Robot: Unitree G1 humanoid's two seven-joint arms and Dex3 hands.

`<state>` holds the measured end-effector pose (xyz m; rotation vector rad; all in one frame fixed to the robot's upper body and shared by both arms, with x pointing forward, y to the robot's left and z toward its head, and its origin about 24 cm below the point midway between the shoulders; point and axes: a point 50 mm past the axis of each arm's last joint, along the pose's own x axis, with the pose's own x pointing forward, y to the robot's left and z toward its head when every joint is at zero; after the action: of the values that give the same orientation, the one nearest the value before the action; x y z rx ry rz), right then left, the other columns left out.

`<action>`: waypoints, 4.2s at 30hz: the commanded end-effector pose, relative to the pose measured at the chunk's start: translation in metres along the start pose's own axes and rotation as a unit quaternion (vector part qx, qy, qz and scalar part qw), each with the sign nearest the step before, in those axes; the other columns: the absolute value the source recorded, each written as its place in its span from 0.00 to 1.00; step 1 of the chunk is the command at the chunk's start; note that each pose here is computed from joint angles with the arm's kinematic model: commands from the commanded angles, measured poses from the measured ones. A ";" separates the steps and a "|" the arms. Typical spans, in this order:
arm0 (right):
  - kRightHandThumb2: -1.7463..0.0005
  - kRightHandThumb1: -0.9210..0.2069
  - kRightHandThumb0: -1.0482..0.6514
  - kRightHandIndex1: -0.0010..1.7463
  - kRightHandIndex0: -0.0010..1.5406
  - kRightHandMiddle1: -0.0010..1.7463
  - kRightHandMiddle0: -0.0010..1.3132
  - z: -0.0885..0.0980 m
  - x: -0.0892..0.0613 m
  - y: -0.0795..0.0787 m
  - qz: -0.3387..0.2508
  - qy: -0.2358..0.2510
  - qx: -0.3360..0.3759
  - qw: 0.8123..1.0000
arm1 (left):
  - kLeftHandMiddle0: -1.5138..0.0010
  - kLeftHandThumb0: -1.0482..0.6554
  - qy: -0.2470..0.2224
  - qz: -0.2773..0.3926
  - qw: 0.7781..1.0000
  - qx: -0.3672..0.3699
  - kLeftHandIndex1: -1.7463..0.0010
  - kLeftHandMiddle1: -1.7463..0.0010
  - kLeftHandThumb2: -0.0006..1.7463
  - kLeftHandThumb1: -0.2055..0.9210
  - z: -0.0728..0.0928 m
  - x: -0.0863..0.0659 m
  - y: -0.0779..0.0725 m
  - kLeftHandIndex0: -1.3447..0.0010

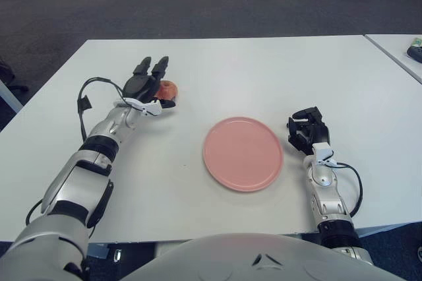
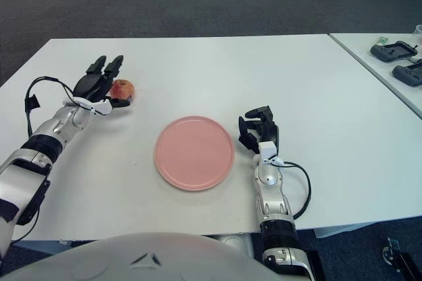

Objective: Put the apple into the plate.

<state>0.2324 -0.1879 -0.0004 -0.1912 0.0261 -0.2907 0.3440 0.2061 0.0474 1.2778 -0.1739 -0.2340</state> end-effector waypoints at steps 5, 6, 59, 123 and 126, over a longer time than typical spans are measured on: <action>0.56 0.15 0.40 0.69 0.36 1.00 0.22 -0.012 -0.005 -0.005 -0.002 0.037 -0.009 0.999 | 1.00 0.00 -0.005 -0.024 1.000 0.018 1.00 1.00 0.05 0.85 0.001 0.012 0.013 1.00; 0.56 0.15 0.40 0.69 0.36 1.00 0.22 -0.011 -0.005 -0.005 -0.002 0.037 -0.009 0.999 | 1.00 0.00 -0.005 -0.026 0.999 0.018 1.00 1.00 0.05 0.85 0.001 0.013 0.013 1.00; 0.54 0.18 0.40 0.70 0.42 1.00 0.24 -0.008 -0.009 -0.009 -0.020 0.010 -0.006 1.000 | 1.00 0.00 0.131 -0.218 0.967 0.024 1.00 1.00 0.10 1.00 -0.005 0.008 -0.045 1.00; 0.55 0.16 0.40 0.66 0.40 1.00 0.23 0.004 -0.014 -0.011 -0.014 -0.025 -0.002 1.000 | 0.48 0.61 0.222 -0.229 0.944 -0.090 0.00 0.03 0.89 0.27 -0.022 -0.009 -0.057 0.60; 0.56 0.16 0.40 0.66 0.40 1.00 0.23 0.004 -0.014 -0.011 -0.014 -0.025 -0.003 1.000 | 0.45 0.61 0.227 -0.224 0.943 -0.096 0.00 0.06 0.89 0.26 -0.023 -0.010 -0.058 0.59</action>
<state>0.2147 -0.1947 0.0037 -0.2017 -0.0199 -0.3178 0.3644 0.2021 0.0257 1.1529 0.3449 -0.2830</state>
